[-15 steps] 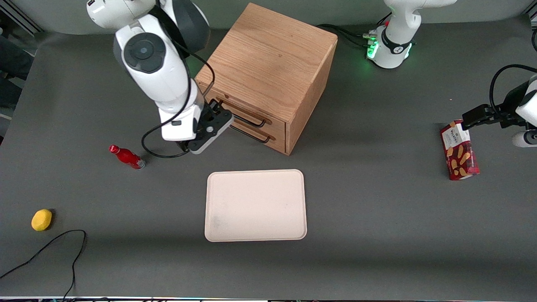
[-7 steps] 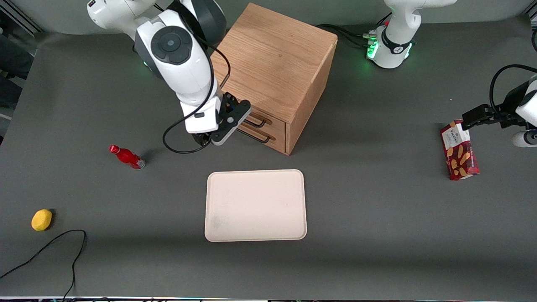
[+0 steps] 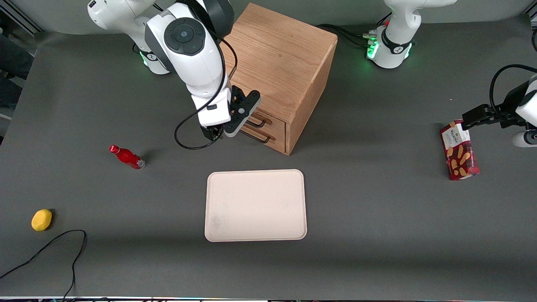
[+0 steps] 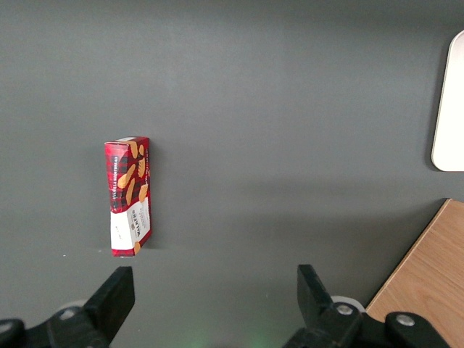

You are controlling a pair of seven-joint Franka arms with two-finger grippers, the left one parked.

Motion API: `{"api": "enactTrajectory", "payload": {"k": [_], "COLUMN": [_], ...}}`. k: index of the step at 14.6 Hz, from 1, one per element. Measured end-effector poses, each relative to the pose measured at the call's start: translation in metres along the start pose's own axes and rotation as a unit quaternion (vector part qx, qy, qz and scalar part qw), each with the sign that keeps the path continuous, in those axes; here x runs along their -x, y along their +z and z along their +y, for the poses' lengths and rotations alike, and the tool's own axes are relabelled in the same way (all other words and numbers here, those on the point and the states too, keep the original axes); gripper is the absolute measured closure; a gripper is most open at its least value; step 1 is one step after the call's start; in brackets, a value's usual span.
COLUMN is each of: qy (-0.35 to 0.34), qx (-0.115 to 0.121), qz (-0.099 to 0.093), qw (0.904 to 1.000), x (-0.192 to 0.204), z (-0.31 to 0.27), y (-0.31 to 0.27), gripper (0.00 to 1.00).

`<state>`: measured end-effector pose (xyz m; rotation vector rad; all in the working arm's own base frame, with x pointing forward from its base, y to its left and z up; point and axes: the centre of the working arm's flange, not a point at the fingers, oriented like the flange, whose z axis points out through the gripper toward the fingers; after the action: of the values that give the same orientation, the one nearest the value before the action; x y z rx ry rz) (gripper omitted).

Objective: Open upper drawer

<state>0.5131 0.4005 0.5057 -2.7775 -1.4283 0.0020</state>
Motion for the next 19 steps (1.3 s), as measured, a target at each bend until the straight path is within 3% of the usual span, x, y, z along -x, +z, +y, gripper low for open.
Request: {"api": "enactTrajectory", "payload": {"k": [4, 7, 11, 15, 19], "qy": [-0.017, -0.017, -0.014, -0.010, -0.023], "qx": [-0.003, -0.024, -0.032, -0.060, -0.074], "qz": [-0.008, -0.009, -0.011, -0.005, -0.010], "qw": [0.9998, 0.9995, 0.9993, 0.9981, 0.9970], "x": [0.0028, 0.0049, 0.0066, 0.0071, 0.0097], "z": [0.0012, 0.0012, 0.0028, 0.0018, 0.0002], "y": [-0.0003, -0.0010, -0.0037, -0.0037, -0.0038], "gripper": [0.00, 0.00, 0.00, 0.00, 0.00]}}
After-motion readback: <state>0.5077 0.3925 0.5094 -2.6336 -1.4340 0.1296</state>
